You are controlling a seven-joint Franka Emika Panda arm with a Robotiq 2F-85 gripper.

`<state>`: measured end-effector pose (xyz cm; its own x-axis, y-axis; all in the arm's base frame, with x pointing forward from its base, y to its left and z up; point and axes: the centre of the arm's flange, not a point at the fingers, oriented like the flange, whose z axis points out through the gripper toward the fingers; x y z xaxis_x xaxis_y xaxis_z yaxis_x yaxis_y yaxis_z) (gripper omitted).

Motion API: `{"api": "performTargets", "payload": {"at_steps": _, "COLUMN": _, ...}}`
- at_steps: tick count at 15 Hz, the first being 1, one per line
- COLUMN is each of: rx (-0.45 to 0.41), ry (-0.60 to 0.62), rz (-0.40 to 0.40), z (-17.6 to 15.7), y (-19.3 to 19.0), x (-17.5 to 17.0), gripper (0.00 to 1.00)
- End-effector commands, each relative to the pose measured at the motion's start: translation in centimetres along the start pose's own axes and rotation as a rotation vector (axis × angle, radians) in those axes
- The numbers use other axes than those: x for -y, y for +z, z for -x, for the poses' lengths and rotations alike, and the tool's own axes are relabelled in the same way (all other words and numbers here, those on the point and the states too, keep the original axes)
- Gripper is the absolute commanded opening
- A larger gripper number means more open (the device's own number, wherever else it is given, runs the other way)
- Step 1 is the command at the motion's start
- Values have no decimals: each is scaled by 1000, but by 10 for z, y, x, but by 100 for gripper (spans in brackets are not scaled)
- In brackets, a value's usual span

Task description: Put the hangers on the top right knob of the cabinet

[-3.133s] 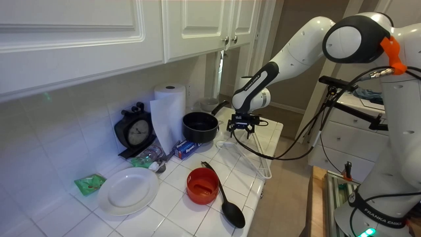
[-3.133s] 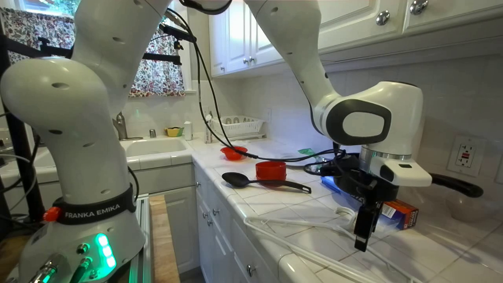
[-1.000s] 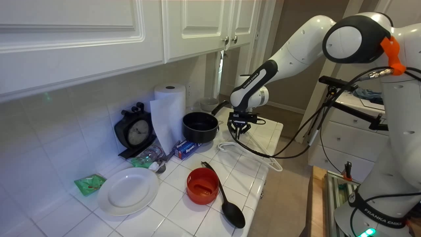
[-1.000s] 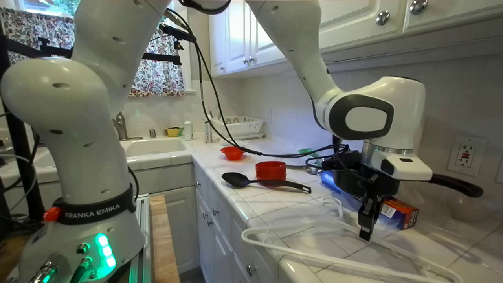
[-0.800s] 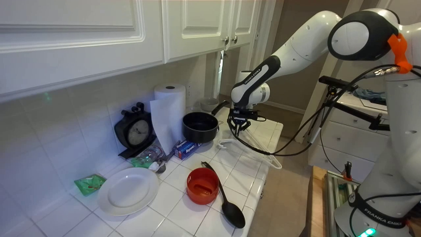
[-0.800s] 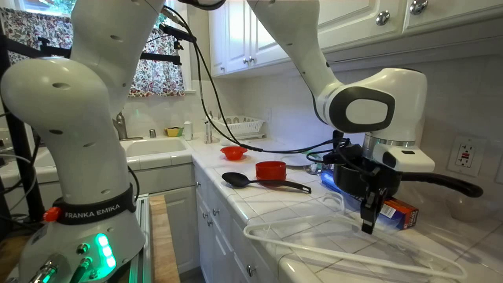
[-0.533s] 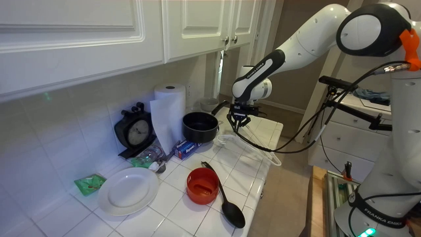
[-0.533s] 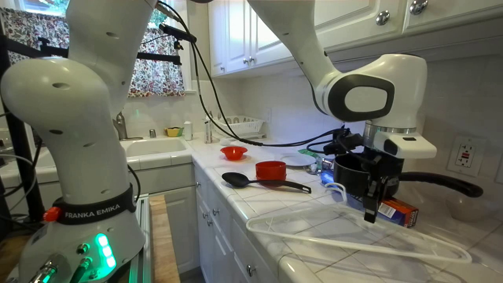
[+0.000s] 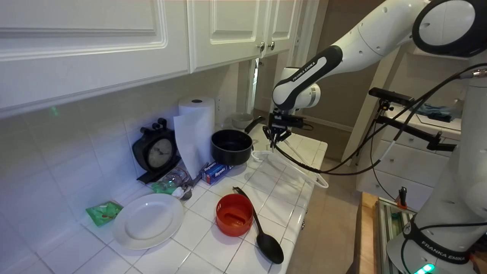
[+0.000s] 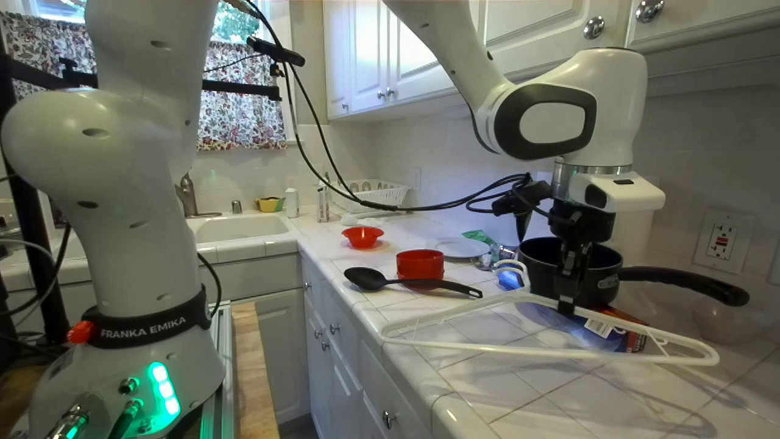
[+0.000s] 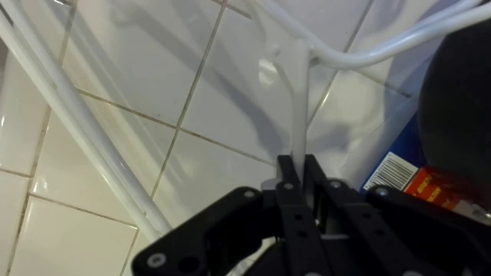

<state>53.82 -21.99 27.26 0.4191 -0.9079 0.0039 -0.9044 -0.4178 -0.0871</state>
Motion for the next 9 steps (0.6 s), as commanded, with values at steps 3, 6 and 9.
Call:
{"api": "performTargets", "payload": {"at_steps": 3, "rx": -20, "ry": -14, "rz": -102, "z": 25, "y": -44, "x": -14, "gripper": 4}}
{"api": "performTargets", "payload": {"at_steps": 6, "rx": -46, "ry": 9, "rz": -165, "z": 31, "y": -67, "x": -20, "gripper": 4}}
{"api": "performTargets", "payload": {"at_steps": 9, "rx": -75, "ry": 38, "rz": -232, "z": 35, "y": -89, "x": -28, "gripper": 4}}
